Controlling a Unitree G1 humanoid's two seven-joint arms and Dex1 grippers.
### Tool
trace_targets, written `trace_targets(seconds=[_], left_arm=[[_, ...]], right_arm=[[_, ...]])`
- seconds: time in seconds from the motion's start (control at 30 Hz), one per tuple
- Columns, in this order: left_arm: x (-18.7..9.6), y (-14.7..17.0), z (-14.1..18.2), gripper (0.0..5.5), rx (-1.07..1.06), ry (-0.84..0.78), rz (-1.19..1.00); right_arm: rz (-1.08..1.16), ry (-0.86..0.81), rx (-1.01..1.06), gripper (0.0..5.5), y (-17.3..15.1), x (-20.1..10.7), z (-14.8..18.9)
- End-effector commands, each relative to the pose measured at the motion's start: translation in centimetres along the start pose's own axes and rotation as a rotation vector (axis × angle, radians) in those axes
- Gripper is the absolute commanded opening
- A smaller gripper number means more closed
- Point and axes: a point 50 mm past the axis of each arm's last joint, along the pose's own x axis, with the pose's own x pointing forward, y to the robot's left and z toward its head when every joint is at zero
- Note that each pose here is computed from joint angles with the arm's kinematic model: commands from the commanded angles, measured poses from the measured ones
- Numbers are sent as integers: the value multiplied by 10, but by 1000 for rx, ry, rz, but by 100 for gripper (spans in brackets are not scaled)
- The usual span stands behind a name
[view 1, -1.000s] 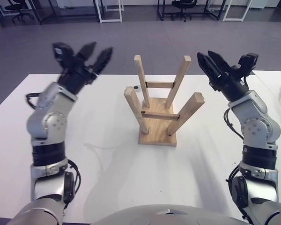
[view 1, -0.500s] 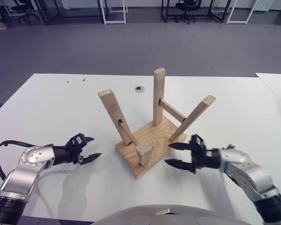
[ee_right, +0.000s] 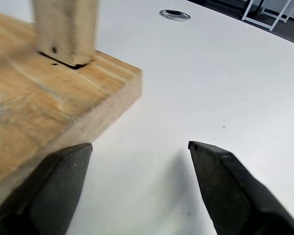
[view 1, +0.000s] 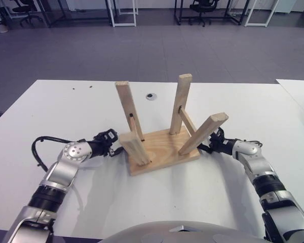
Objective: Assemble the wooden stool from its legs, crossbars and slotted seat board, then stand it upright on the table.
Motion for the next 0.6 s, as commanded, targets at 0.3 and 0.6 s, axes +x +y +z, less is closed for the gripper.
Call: trace_targets(seconds=[0.3,0.6], left_arm=[[-52,-32,-34,377,-155,27,188],[-52,-89,-2,377,-195,-5,-57]], right_arm=[[-283,39,66,370,40,-51,-18],[-138,3,110,370,88,-38,-1]])
